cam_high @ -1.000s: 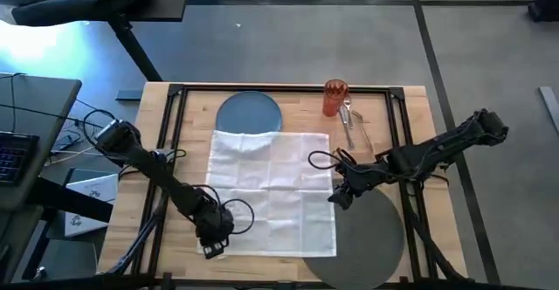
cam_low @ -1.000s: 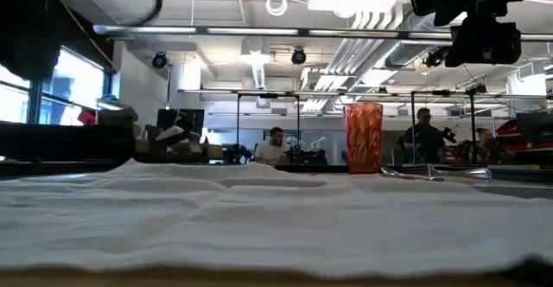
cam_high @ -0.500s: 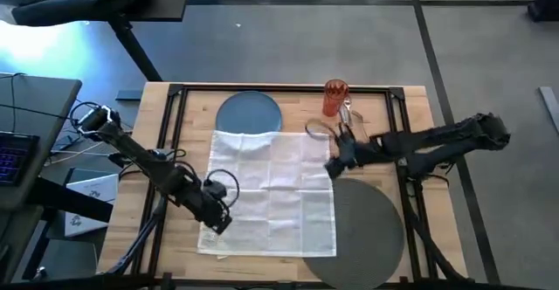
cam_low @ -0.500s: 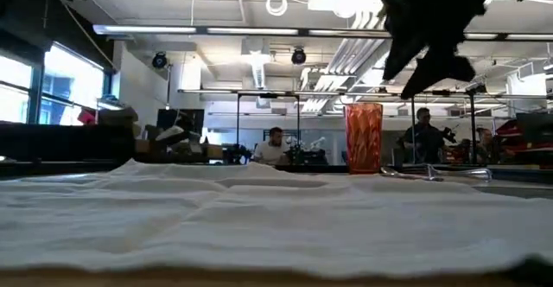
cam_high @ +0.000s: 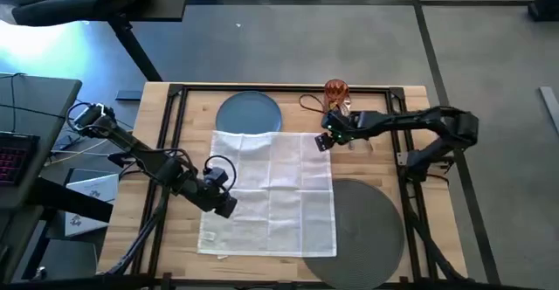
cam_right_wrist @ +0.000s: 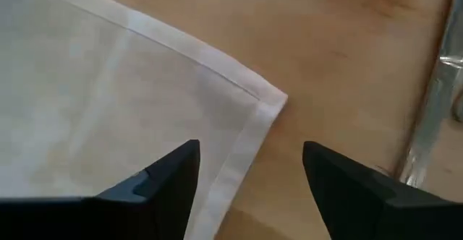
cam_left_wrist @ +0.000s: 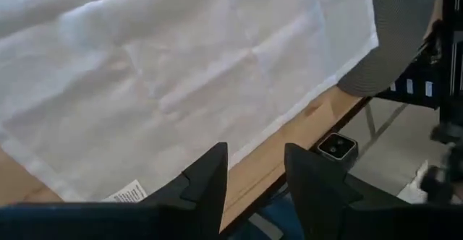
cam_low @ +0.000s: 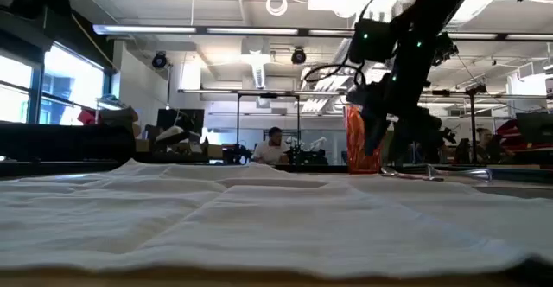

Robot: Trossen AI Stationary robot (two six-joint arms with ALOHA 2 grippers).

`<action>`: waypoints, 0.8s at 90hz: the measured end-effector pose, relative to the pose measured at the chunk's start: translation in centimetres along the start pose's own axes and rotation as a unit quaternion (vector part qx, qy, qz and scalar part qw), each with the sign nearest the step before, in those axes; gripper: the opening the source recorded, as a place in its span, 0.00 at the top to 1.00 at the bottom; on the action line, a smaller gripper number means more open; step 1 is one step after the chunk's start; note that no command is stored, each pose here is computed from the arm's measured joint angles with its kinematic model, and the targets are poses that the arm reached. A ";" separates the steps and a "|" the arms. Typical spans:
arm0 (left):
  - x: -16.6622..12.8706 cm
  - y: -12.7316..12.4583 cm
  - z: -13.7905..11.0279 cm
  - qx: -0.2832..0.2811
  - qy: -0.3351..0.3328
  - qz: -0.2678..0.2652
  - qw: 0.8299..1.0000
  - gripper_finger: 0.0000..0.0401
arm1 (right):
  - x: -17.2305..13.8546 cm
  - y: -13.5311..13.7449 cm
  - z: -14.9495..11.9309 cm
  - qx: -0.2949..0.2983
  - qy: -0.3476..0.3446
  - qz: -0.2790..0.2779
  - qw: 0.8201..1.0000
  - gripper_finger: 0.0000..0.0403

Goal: Set table place
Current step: Fold the white table napkin

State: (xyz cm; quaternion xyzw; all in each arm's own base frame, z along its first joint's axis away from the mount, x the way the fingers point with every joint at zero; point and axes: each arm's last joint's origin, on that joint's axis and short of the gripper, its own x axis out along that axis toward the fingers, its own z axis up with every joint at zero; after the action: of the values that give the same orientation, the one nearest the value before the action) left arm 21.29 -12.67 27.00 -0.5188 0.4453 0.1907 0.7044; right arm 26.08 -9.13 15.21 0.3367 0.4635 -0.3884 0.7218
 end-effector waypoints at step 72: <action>-2.8 1.1 5.0 -0.021 -0.232 0.130 0.964 0.85 | 0.0 3.0 -3.4 -0.170 0.011 0.013 0.985 1.00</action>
State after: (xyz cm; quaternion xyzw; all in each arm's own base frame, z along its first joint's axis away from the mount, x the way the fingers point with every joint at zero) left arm 21.10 -7.21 28.99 -0.4130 0.3293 0.4049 0.7464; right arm 27.34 -4.82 14.40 0.2196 0.5266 -0.2911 0.7680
